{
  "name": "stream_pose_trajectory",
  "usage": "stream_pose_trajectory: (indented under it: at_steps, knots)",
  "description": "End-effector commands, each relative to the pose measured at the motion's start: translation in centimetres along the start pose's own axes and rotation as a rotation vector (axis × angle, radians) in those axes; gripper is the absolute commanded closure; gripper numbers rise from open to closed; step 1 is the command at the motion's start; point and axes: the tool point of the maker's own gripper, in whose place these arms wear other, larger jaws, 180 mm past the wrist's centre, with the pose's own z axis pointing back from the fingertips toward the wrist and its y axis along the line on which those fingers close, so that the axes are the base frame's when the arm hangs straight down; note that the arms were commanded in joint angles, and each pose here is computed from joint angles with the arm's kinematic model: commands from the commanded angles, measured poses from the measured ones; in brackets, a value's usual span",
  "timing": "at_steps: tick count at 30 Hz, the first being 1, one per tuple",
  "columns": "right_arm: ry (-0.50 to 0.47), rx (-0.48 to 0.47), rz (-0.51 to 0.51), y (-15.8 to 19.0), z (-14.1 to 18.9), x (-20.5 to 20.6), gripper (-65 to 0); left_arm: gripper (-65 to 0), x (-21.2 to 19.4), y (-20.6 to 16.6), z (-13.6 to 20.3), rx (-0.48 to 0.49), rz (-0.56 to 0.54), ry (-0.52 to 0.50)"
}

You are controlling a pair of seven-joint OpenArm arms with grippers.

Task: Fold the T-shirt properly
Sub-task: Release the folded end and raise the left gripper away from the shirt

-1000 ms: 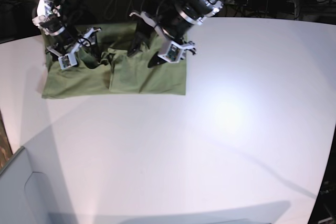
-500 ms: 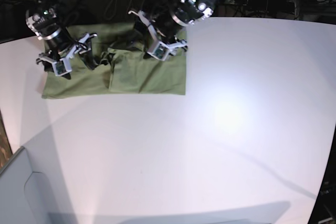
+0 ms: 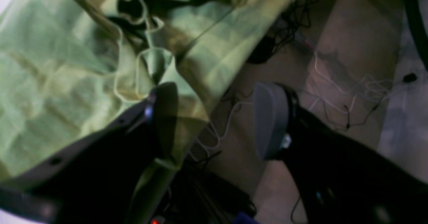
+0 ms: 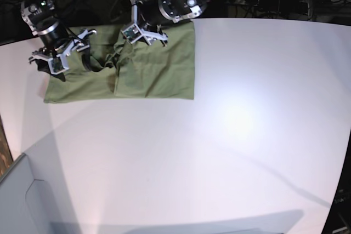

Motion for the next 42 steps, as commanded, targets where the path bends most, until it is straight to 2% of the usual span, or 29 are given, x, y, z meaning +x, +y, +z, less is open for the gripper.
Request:
stream_pose_trajectory:
  at_steps: [1, 5, 11, 13, 18, 30, 34, 39, 42]
  knots:
    - [-0.048, 0.001, 0.011, -0.2, 0.4, 1.2, -44.5, -34.7, 1.4, -0.6, 0.3, -0.018, -0.004, -0.051]
    - [-0.046, -0.029, -0.006, -0.9, 0.7, 1.0, -44.5, -34.6, 3.4, -0.7, 1.8, -0.014, -0.015, -0.112]
    - [-0.043, -0.038, -0.012, -1.1, 0.8, 0.8, -44.5, -34.6, 6.5, 1.7, 4.9, 0.065, -0.018, -0.221]
    - [-0.043, -0.038, -0.012, -1.1, 0.8, 0.8, -44.5, -34.6, 5.7, 2.7, 4.5, 0.089, -0.005, -0.196]
    - [-0.042, -0.038, -0.013, -1.1, 0.8, 0.8, -44.5, -34.5, 0.8, 3.9, 2.1, 0.101, 0.031, -0.056]
    - [-0.042, -0.035, -0.016, -1.0, 0.7, 0.8, -44.5, -34.5, -2.2, 0.2, -1.0, -0.009, -0.001, 0.05]
    - [-0.042, -0.038, -0.017, -1.1, 0.7, 0.8, -44.5, -34.5, -1.6, 0.1, -0.7, -0.009, -0.003, 0.032]
    - [-0.042, -0.038, -0.014, -1.1, 0.8, 0.8, -44.6, -34.6, 1.7, -0.6, 0.5, -0.023, -0.022, -0.061]
    - [-0.042, -0.041, -0.012, -1.2, 0.9, 0.8, -44.6, -34.6, 2.2, -0.7, 0.5, -0.024, -0.024, -0.074]
